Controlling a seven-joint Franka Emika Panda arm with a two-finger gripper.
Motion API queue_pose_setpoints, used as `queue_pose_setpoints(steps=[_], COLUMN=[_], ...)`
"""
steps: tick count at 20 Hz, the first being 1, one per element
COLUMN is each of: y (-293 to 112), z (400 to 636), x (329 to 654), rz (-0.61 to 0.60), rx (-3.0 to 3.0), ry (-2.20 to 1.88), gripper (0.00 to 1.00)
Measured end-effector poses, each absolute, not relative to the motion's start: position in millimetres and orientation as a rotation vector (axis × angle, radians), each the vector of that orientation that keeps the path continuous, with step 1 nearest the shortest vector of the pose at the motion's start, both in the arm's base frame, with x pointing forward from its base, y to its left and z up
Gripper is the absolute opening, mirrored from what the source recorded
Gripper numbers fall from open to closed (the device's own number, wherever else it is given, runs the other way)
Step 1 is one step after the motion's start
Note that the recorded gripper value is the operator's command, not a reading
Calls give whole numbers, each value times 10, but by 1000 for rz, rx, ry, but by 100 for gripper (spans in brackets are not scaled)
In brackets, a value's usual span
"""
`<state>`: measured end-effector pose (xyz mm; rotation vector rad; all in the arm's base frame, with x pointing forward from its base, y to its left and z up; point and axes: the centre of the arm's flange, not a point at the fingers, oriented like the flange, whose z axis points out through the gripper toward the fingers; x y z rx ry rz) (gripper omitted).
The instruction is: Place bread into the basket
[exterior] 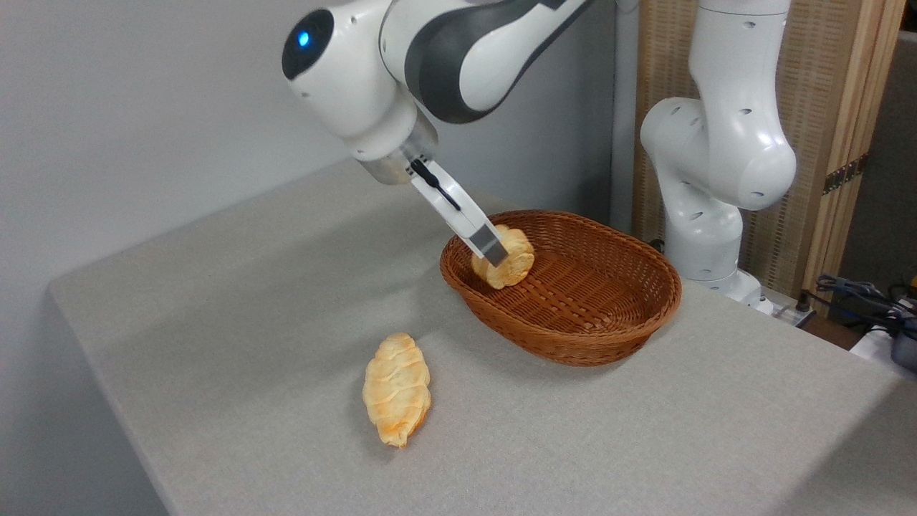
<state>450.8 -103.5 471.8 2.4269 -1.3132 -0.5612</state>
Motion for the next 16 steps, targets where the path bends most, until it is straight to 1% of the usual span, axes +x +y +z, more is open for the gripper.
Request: queue_pose_setpoints(steps=[2,5,7,10,13,16], y=[-1047,-991,-915,-813,-650,-478], z=[5002,5487,5661,5788,5834,5828], x=[4658,4893,5008,5153,5318,5413], rz=[-432,-200,-96,27,138,172], rx=[2476,2573,2638,2714,2780,2814], ry=[-1342,-1378,-1398,-1367,-1288,-1232], gripper=[100,100,100,100,100,100])
